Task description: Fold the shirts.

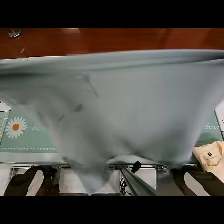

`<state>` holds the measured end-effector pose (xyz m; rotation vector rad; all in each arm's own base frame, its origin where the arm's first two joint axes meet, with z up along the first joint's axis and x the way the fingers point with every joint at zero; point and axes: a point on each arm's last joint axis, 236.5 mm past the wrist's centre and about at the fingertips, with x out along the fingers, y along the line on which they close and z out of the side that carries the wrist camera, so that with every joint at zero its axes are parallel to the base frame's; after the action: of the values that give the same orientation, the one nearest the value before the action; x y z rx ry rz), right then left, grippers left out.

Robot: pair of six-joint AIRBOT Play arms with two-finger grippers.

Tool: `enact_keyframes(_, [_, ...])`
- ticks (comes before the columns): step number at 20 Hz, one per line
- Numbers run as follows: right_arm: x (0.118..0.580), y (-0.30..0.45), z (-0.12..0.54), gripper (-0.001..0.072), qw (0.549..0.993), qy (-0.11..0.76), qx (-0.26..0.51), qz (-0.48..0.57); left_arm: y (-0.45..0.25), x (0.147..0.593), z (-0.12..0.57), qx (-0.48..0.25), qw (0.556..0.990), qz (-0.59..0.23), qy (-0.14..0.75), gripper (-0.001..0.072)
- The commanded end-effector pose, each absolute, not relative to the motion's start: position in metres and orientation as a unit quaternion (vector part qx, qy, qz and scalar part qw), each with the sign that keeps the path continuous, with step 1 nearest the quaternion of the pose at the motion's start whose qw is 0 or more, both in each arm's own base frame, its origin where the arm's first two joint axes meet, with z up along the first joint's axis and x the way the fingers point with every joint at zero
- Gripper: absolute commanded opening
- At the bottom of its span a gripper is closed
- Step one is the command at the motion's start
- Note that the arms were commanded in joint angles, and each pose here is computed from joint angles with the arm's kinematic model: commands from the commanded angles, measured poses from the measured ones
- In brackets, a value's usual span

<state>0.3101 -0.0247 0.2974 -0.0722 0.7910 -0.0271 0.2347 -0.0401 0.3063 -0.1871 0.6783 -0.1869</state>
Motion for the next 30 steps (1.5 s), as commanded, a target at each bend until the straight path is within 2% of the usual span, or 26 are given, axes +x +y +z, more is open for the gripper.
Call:
enact_keyframes(1, [0.387,-0.024,0.214,0.0028,0.884,0.464,-0.055,-0.004,-0.030,0.278,0.212,-0.126,0.889,-0.098,0.430,0.0022])
enact_keyframes(6, [0.491,-0.025,0.125,0.0028,0.884,0.465,-0.047,-0.001,-0.026,0.372,0.123,-0.159,0.876,-0.087,0.447,0.0022])
enact_keyframes(9, [0.537,-0.018,0.093,0.0028,0.900,0.436,-0.004,-0.004,-0.062,0.432,0.099,-0.095,0.903,-0.129,0.399,0.0023])
enact_keyframes(13, [0.573,-0.019,0.067,0.0029,0.915,0.404,0.025,-0.014,-0.094,0.492,0.074,-0.079,0.930,-0.125,0.336,0.0023])
enact_keyframes(15, [0.584,-0.021,0.052,0.0029,0.916,0.401,0.026,-0.016,-0.099,0.504,0.052,-0.084,0.930,-0.118,0.339,0.0022])
enact_keyframes(21, [0.582,-0.032,-0.015,0.0028,0.888,0.457,0.042,-0.024,-0.108,0.488,-0.037,-0.098,0.879,-0.118,0.450,0.0023])
enact_keyframes(25, [0.569,-0.038,-0.008,0.0028,0.879,0.474,0.044,-0.029,-0.116,0.468,-0.034,-0.097,0.857,-0.139,0.487,0.0023])
enact_keyframes(28, [0.536,-0.040,0.000,0.0028,0.851,0.523,0.042,-0.027,-0.129,0.427,-0.030,-0.095,0.805,-0.175,0.558,0.0023])
enact_keyframes(30, [0.508,-0.036,-0.010,0.0028,0.817,0.575,0.032,-0.016,-0.128,0.399,-0.042,-0.106,0.765,-0.166,0.613,0.0023])
